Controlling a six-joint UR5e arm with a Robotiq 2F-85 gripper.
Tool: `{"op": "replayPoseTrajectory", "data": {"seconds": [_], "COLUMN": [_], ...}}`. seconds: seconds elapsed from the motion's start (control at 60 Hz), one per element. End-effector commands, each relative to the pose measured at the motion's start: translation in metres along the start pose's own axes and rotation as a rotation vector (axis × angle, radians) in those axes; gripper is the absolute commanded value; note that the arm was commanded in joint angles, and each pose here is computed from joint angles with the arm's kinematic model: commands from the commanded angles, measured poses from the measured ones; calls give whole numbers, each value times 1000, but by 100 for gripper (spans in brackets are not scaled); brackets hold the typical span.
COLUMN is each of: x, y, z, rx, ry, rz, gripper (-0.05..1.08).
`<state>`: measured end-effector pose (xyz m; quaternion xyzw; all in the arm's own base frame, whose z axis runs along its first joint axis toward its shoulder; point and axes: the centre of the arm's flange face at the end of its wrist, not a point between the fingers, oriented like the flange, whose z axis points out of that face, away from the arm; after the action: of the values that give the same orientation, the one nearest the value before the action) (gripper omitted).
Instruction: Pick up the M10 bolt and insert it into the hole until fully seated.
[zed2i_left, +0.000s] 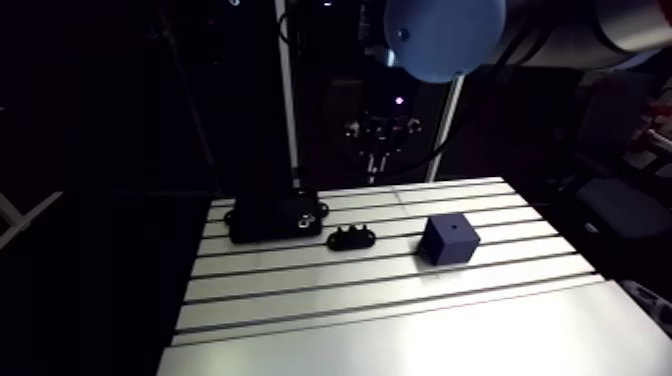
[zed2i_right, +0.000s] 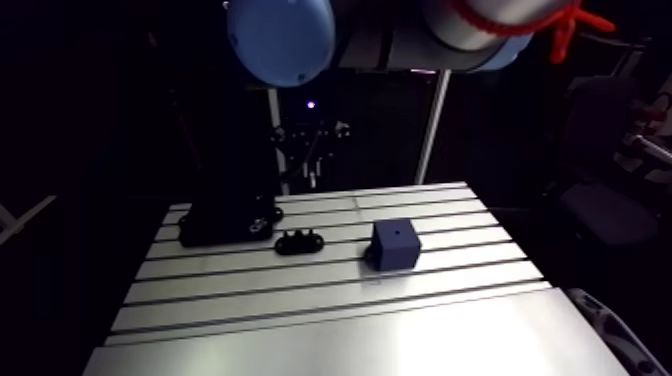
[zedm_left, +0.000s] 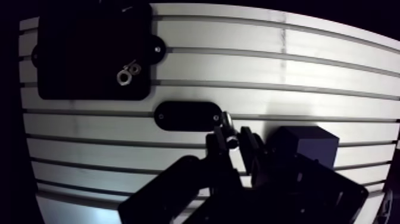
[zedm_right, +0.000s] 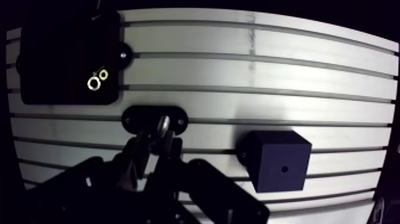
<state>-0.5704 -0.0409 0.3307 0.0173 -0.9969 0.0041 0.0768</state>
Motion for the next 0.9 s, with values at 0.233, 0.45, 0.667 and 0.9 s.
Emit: {"op": "replayPoseTrajectory", "data": {"seconds": [0.233,0.45,0.667,0.9], "x": [21,20,14,9], "y": [48,76,106,120], "z": [-59,-65,-60,-56], "rx": [25,27,-29,-25], "ry": [-162,-206,-231,-242], "rz": [91,126,153,158], "gripper": [107,107,108,108]}}
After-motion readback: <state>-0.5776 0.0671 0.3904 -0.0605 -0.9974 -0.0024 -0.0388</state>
